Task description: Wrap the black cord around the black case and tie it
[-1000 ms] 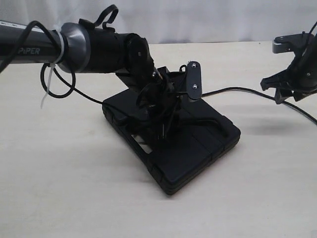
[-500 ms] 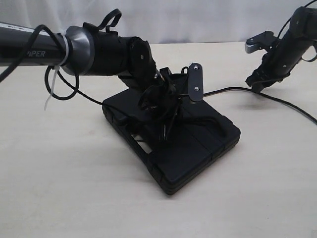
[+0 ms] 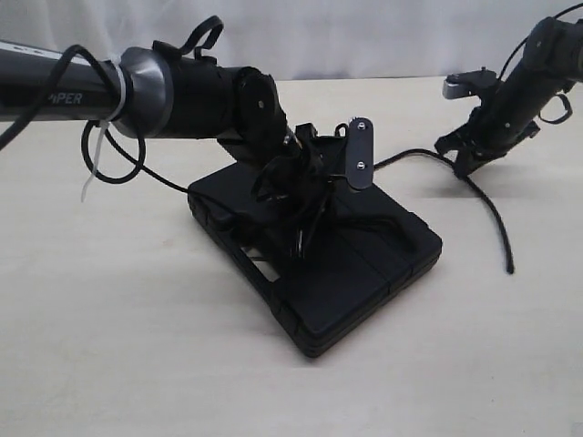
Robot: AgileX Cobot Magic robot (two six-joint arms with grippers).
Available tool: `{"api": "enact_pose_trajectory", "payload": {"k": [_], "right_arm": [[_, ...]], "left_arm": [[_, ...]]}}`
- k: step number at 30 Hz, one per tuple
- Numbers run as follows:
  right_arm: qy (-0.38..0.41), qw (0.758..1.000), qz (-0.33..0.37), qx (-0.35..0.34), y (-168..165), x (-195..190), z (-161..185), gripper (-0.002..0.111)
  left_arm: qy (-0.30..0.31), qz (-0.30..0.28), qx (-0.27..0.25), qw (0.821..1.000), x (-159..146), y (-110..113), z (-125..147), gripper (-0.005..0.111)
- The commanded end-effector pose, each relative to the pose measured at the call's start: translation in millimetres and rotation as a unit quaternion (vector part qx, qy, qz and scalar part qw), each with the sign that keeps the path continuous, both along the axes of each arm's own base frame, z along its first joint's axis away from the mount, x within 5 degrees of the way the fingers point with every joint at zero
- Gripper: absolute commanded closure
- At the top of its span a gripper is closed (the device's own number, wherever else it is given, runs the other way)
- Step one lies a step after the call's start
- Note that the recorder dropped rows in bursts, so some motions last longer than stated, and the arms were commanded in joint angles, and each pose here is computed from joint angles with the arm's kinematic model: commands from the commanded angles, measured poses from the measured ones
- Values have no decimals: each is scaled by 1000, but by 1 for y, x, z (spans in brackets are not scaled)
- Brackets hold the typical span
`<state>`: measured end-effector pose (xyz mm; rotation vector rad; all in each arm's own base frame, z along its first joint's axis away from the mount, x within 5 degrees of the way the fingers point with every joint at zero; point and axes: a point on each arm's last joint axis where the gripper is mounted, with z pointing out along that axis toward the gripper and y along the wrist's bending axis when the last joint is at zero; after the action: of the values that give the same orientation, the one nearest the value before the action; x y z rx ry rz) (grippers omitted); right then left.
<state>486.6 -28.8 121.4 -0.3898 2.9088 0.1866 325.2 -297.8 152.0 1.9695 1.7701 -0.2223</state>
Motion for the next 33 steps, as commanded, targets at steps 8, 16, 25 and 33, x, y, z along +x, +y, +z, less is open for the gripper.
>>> {"api": "enact_pose_trajectory", "payload": {"k": [8,16,25,33], "right_arm": [[-48,979,-41,192,29,18,67,104],[-50,974,-40,218,58,17,92,104],[-35,975,-4,218,102,9,100,104],[-24,975,-2,222,106,7,102,104]], "left_arm": [[-3,-18,-17,1000,-9,4,33,107],[10,-5,-37,999,-10,2,34,107],[-11,26,-57,998,-2,-1,33,107],[5,48,-62,997,-4,-2,32,107]]}}
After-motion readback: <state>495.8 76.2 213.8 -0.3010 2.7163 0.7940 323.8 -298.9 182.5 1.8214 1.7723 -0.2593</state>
